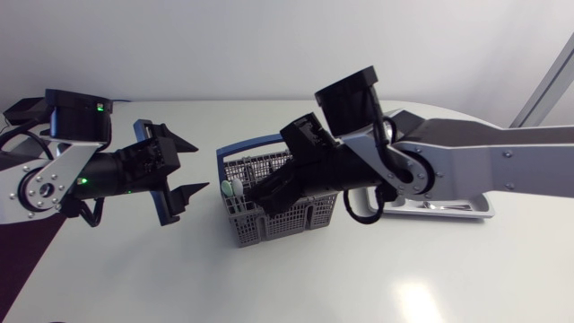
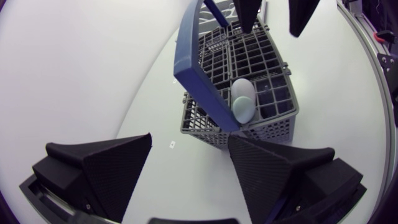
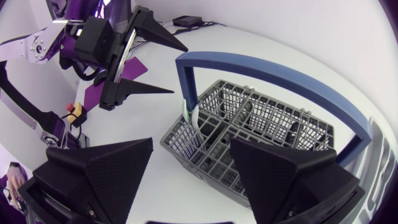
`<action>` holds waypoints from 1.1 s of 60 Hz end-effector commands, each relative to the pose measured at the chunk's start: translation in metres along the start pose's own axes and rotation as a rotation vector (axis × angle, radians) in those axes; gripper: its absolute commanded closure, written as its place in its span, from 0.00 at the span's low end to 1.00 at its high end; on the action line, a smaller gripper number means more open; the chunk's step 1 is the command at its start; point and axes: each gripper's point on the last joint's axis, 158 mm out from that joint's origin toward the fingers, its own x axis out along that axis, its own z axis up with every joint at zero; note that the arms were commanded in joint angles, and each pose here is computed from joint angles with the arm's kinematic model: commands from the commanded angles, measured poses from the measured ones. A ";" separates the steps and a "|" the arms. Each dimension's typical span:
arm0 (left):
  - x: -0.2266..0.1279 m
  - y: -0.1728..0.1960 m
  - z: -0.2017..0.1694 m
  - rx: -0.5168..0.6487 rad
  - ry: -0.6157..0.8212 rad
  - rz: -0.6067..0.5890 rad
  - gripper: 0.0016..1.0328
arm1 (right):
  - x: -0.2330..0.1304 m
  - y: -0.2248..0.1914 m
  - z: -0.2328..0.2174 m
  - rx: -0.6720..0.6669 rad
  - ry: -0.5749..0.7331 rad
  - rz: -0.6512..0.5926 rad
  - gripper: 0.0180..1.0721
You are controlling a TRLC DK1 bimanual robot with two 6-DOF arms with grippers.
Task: Unload the cutlery basket into the drawer organizer.
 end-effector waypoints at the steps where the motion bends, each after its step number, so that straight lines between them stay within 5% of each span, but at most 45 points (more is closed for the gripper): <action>1: -0.008 -0.010 -0.006 -0.044 -0.015 -0.026 0.09 | 0.014 0.010 0.008 0.014 -0.016 0.004 0.19; 29: -0.045 -0.064 0.008 -0.252 -0.149 -0.361 0.10 | 0.045 0.001 0.014 -0.003 -0.072 -0.080 0.32; 54: -0.024 -0.067 -0.003 -0.251 -0.158 -0.402 0.10 | 0.051 -0.015 0.016 0.017 -0.103 -0.098 0.60; 66: -0.021 -0.068 -0.003 -0.249 -0.165 -0.403 0.10 | 0.054 -0.016 0.012 0.025 -0.102 -0.089 0.66</action>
